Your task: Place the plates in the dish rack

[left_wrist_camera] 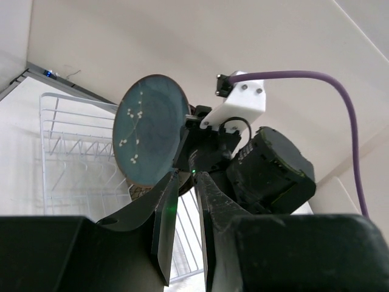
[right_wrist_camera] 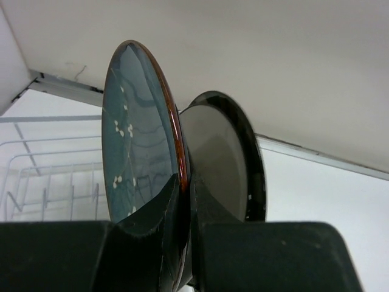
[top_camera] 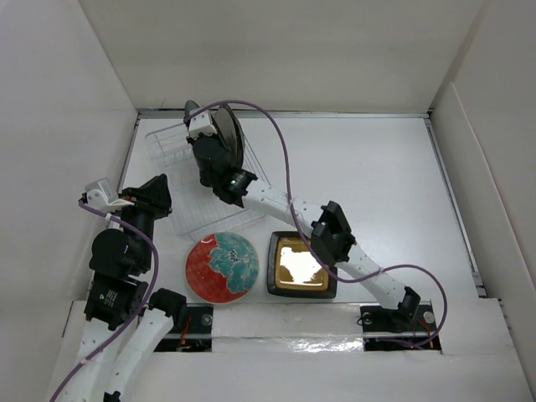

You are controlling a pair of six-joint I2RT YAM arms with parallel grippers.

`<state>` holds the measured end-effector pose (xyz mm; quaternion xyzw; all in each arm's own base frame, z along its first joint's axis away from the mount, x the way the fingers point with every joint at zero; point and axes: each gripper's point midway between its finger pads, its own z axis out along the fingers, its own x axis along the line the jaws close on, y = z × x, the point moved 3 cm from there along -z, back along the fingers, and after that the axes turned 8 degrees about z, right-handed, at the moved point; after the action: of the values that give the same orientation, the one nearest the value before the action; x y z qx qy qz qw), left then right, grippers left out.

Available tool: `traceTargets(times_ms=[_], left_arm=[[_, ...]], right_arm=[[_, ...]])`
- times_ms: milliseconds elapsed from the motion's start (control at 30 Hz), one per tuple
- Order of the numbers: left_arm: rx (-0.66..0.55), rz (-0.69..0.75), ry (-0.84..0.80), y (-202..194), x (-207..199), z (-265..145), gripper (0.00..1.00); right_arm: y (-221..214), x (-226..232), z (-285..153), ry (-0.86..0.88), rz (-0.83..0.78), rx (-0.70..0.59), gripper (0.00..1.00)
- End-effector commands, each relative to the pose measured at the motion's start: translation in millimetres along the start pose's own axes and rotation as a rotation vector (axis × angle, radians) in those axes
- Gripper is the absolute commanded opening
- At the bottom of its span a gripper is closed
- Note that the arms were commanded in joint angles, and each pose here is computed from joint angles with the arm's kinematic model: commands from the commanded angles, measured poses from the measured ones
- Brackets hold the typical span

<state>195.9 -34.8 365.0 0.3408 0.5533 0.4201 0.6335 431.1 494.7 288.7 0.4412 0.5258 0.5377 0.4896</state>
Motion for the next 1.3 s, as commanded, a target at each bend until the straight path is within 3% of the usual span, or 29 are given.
traceTargets(times_ms=[0,367,667,800,900,1033,1100,1133,1167,1233,1267], left_arm=[[-0.006,-0.002,-0.016,-2,-3,4,0.17],[0.008,0.007,-0.014,-5,-3,6,0.18],[0.015,0.008,-0.02,-8,-4,7,0.2],[0.034,0.014,-0.027,-12,-5,8,0.21],[0.03,0.013,-0.024,-12,-4,9,0.21],[0.035,0.013,-0.039,-13,-6,8,0.21],[0.036,0.016,-0.03,-13,-5,9,0.21],[0.047,0.02,-0.026,-15,-5,10,0.21],[0.049,0.02,-0.031,-16,-6,10,0.21],[0.043,0.019,-0.037,-15,-6,9,0.21],[0.041,0.018,-0.036,-14,-6,9,0.21]], right_arm=[[44,3,-10,-0.035,0.245,-0.118,0.0],[-9,37,-21,0.029,0.276,-0.038,0.01],[-18,37,-23,0.076,0.318,0.002,0.36],[-20,20,-9,0.063,0.337,0.03,0.43],[-12,13,-12,0.091,0.364,0.042,0.54],[21,-1,-23,0.151,0.403,0.043,0.65],[68,-13,-37,0.214,0.463,-0.005,0.72],[61,-16,-44,0.238,0.444,0.016,0.74],[96,-26,-58,0.299,0.482,-0.021,0.78],[107,-44,-72,0.338,0.489,-0.024,0.78],[75,-50,-84,0.352,0.453,0.029,0.7]])
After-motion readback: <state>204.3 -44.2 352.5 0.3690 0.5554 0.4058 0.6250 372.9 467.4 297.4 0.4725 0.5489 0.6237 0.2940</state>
